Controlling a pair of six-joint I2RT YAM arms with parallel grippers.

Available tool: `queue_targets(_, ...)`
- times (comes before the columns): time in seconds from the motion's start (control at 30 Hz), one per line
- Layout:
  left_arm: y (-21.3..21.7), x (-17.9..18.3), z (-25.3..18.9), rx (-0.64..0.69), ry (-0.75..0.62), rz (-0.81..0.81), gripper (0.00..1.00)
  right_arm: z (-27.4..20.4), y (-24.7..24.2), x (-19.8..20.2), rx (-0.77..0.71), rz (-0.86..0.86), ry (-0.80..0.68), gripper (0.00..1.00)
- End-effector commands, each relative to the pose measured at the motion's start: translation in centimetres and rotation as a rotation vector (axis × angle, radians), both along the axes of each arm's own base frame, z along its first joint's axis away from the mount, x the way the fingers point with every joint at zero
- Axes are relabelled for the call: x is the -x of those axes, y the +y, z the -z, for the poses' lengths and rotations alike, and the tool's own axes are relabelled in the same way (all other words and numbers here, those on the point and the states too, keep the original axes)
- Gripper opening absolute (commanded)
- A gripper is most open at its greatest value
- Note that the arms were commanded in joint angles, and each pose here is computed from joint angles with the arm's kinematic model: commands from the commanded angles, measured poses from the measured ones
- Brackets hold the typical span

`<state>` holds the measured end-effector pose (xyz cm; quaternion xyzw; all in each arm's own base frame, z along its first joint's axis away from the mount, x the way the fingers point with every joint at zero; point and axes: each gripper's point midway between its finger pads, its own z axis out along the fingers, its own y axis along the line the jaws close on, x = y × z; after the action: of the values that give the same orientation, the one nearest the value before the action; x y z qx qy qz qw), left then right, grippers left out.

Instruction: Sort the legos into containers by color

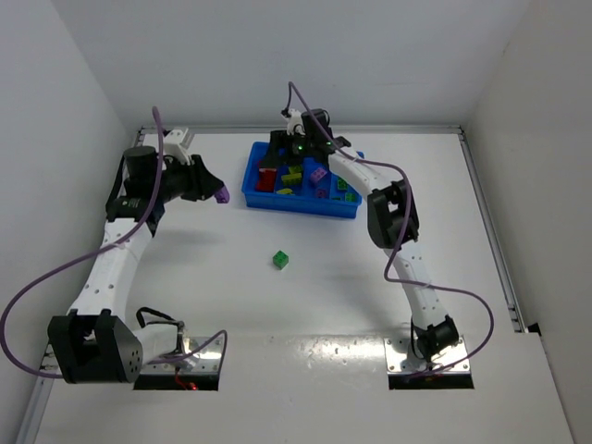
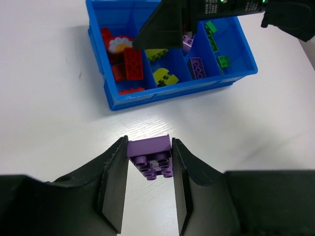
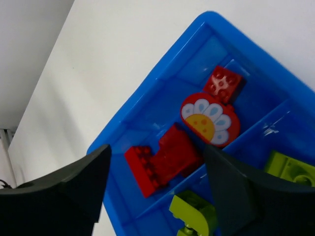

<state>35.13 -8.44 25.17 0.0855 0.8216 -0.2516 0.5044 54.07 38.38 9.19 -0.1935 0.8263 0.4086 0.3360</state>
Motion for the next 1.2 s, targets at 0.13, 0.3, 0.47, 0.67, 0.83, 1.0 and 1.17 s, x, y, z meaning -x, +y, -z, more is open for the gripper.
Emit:
queue_targets(0.13, -2.9, -1.1, -1.1, 0.115, -0.038, 0.09, 0.0, -8.6, -0.2, 0.9, -0.011, -0.018, -0.134, 0.84)
queue_targets(0.3, -8.0, -2.9, 0.3, 0.116, -0.031, 0.16, 0.0, -12.8, -9.0, 2.2, 0.195, 0.051, -0.254, 0.85)
queue_targets(0.47, -12.3, -5.4, 1.1, 0.11, -0.022, 0.171, 0.0, -11.5, -18.7, 8.1, 0.469, 0.16, -0.176, 0.95)
queue_targets(0.67, -18.1, -8.2, 1.9, 0.126, 0.011, 0.237, 0.0, -10.2, -27.7, 16.5, 0.614, 0.266, -0.163, 1.0)
queue_targets(0.83, -21.5, -12.0, 4.5, 0.139, 0.075, 0.237, 0.0, -9.2, -30.6, 20.8, 0.544, 0.273, -0.093, 0.85)
queue_targets(1.0, -24.1, -13.7, 6.5, 0.139, 0.094, 0.255, 0.0, -9.3, -30.6, 22.4, 0.325, 0.263, 0.062, 0.69)
queue_targets(1.17, -25.0, -15.6, 7.7, 0.127, 0.09, 0.232, 0.07, -9.5, -30.9, 22.9, 0.095, 0.297, 0.227, 0.65)
